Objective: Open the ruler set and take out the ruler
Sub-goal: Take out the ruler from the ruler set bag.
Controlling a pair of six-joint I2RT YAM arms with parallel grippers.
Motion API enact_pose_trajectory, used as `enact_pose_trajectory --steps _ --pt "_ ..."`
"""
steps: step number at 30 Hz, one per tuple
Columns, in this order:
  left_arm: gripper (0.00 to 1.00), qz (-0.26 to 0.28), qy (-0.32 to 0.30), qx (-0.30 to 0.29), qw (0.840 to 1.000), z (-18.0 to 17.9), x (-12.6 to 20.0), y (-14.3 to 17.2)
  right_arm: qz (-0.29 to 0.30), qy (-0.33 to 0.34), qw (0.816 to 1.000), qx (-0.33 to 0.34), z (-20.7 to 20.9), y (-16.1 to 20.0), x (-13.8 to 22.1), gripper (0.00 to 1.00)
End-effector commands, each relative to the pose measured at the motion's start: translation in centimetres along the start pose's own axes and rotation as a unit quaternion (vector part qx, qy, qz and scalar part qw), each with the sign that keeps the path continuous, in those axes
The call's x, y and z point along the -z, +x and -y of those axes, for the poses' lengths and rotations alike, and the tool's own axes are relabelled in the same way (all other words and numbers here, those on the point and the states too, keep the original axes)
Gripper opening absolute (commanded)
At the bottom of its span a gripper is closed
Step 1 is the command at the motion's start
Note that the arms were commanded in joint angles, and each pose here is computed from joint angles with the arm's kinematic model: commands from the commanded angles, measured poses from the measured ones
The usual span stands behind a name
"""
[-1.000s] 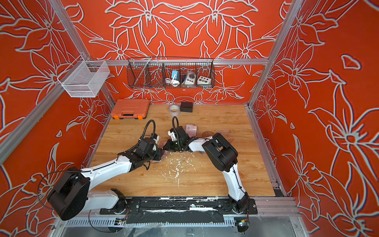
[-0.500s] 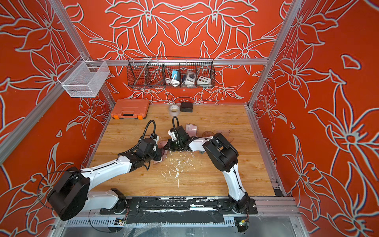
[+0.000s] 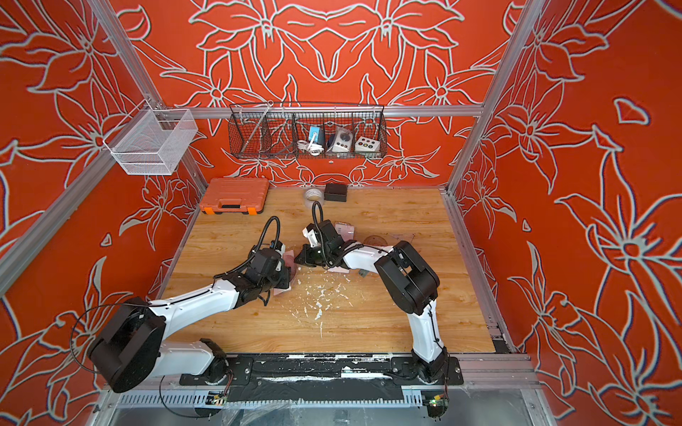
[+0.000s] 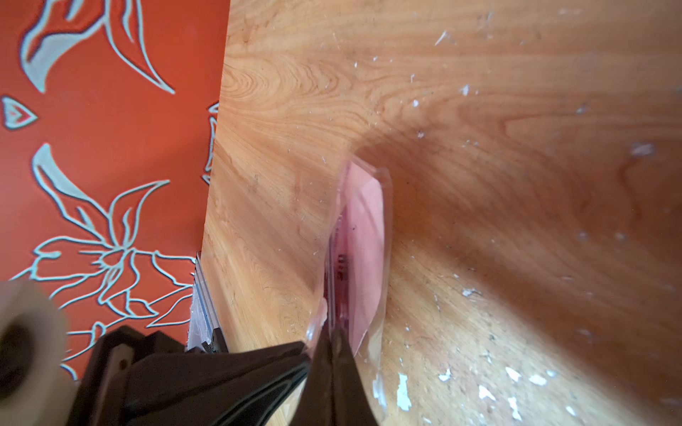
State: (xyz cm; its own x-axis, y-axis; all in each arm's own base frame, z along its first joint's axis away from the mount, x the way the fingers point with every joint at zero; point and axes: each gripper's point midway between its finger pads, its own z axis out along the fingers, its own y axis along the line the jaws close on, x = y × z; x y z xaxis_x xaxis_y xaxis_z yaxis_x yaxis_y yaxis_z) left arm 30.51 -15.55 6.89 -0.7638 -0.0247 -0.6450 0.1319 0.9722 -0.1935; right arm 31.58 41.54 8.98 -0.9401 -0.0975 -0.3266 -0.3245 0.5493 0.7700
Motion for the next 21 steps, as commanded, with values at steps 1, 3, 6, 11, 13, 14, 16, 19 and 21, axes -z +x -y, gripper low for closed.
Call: enact_pose_trajectory --steps 1,3,6,11,13,14,16,19,21 --pt "0.0 -0.005 -0.012 -0.002 1.0 -0.4 0.0 0.2 0.008 0.012 1.0 0.001 0.2 -0.2 1.2 0.0" --pt "0.0 -0.003 -0.016 -0.004 1.0 -0.5 0.0 0.1 0.013 0.014 1.0 -0.001 0.3 -0.4 1.6 0.0" --pt "0.0 -0.005 -0.035 -0.002 0.999 -1.2 -0.1 0.2 0.014 0.02 1.0 -0.007 0.5 -0.5 2.2 0.0" --pt "0.0 0.001 -0.06 0.004 0.998 -2.1 0.1 0.1 0.02 0.021 1.0 -0.008 0.4 -0.9 3.4 0.0" --pt "0.0 0.001 -0.064 0.005 0.998 -2.2 0.1 0.1 0.021 0.02 1.0 -0.011 0.3 -0.9 3.8 0.0" --pt "0.0 0.002 -0.064 0.005 0.998 -2.2 0.1 0.0 0.022 0.021 1.0 -0.009 0.3 -1.0 3.9 0.0" --pt "0.0 0.001 -0.062 0.007 0.998 -2.2 0.0 0.0 0.022 0.023 0.999 -0.01 0.4 -1.0 4.0 0.0" --pt "0.0 0.005 -0.054 0.009 0.999 -1.8 0.1 -0.3 0.018 0.015 1.0 -0.013 0.4 -0.9 3.7 0.0" --pt "0.0 0.007 -0.055 0.009 0.998 -1.8 0.2 -0.4 0.017 0.012 1.0 -0.013 0.4 -0.8 3.8 0.0"
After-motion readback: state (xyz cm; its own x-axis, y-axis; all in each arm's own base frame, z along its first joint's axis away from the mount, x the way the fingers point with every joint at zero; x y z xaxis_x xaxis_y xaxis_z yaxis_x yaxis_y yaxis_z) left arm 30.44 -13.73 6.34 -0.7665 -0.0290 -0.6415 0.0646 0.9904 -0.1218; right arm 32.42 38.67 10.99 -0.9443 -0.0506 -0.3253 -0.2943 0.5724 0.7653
